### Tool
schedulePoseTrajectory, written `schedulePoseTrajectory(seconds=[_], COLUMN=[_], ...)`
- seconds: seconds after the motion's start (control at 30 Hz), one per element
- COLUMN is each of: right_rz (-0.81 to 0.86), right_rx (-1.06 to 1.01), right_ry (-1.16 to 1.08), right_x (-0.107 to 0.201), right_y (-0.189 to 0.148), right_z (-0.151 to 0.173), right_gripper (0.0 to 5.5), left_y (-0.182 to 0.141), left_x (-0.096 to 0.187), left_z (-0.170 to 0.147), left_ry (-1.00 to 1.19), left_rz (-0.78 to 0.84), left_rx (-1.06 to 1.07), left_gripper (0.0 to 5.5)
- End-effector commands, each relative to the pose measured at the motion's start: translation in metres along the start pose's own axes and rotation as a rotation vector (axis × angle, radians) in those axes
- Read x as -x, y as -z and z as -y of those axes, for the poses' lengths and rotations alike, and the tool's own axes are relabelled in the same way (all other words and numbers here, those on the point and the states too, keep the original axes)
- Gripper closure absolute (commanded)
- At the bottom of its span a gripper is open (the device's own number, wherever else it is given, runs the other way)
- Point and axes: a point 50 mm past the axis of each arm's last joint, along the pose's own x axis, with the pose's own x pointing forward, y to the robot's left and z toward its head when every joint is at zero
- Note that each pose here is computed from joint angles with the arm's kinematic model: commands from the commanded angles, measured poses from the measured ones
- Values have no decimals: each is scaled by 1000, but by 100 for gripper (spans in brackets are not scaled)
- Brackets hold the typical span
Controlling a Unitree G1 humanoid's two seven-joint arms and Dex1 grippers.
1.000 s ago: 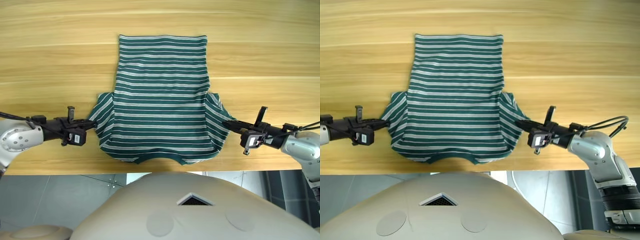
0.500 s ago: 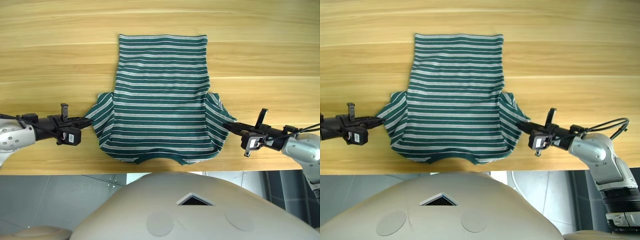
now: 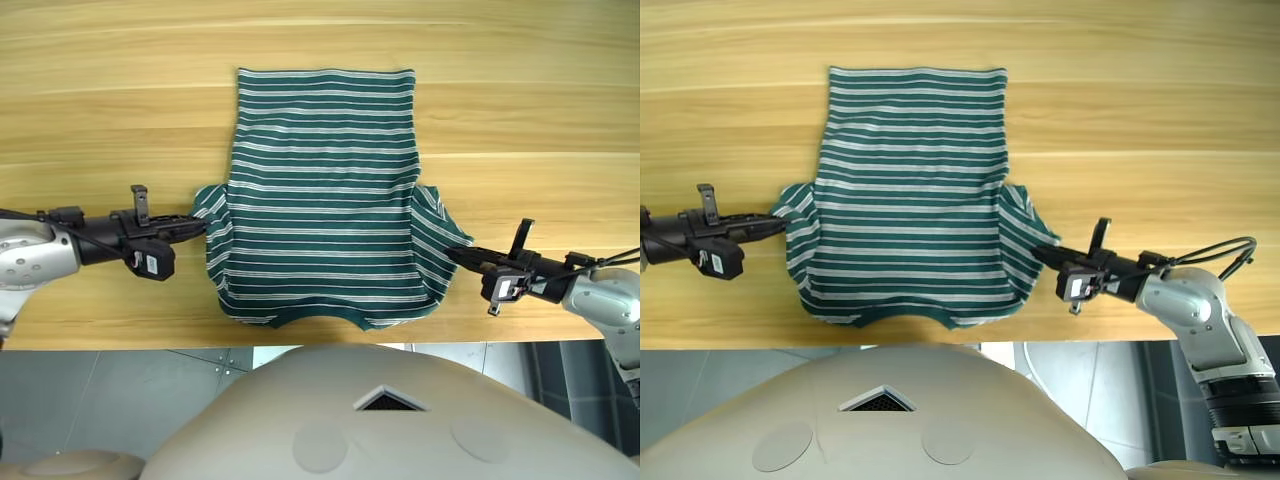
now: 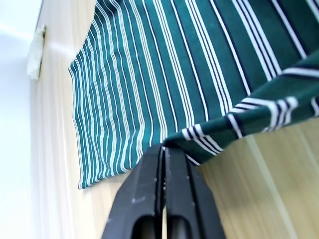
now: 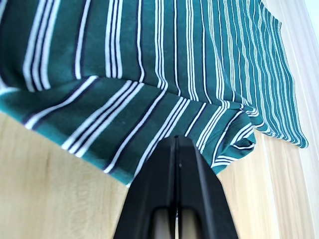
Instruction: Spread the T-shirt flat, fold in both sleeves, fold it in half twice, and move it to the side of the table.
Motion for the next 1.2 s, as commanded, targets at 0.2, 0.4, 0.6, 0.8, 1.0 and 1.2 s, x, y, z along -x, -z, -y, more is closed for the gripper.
schedulePoseTrajectory(seconds=[0.2, 0.4, 0.6, 0.8, 1.0, 1.2], right_rz=[15, 21, 26, 34, 37, -11], right_rx=[26, 31, 34, 26, 19, 1], right_ry=[-13, -9, -10, -15, -18, -6], right_x=[-1, -2, -4, -4, -4, -2], right_y=[-4, -6, -7, -9, -9, -3], right_z=[3, 3, 2, 3, 3, 5], right_gripper=[550, 550, 550, 550, 550, 464], left_y=[-5, -6, -4, -5, -10, -11], left_x=[-39, -58, -67, -72, -73, -75], left_z=[9, 17, 18, 12, 7, 14], left_ry=[66, 103, 94, 54, 44, 84], left_rz=[70, 90, 90, 99, 145, 164], left_rx=[-12, -22, 1, 21, 47, 73], left_gripper=[547, 547, 547, 547, 455, 365])
